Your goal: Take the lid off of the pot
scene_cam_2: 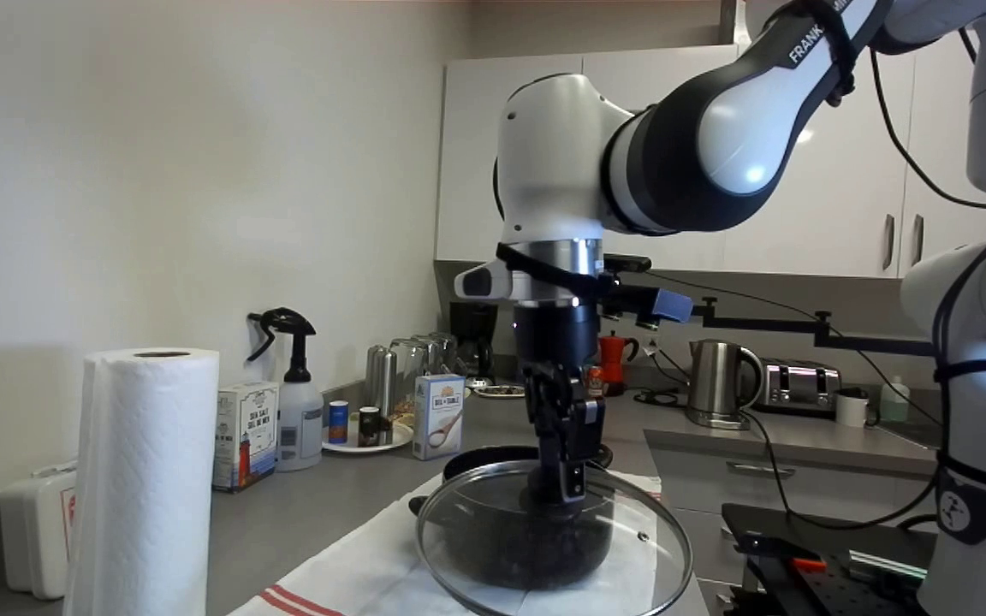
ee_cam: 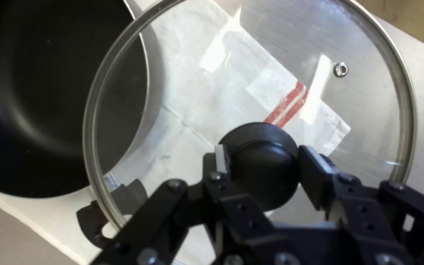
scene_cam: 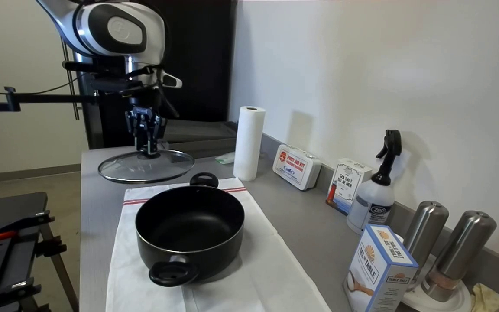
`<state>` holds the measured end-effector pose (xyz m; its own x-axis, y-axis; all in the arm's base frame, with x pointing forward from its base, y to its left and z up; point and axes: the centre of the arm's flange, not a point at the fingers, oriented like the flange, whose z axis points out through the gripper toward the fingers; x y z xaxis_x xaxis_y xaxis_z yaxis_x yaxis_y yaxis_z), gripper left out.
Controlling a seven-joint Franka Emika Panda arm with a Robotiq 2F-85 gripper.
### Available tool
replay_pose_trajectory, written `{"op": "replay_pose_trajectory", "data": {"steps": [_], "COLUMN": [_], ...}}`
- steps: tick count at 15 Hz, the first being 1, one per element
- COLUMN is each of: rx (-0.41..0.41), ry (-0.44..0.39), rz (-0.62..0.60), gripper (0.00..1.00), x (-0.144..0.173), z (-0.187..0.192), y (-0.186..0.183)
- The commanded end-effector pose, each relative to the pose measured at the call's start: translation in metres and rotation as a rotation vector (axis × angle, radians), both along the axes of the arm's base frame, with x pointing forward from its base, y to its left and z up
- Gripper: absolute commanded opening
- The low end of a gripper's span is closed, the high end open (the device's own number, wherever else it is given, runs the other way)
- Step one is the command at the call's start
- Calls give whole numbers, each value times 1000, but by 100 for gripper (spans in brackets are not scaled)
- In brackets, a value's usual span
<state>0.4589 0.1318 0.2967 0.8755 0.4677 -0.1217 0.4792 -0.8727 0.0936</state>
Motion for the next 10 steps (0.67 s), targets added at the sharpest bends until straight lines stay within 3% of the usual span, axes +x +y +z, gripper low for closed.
{"op": "replay_pose_trajectory", "data": {"steps": [1, 10], "rx": [-11, 18], "ry": [-3, 31], "rz": [41, 71], "gripper": [24, 24], "x": [15, 34], "z": [-10, -57], "y": [22, 39]}}
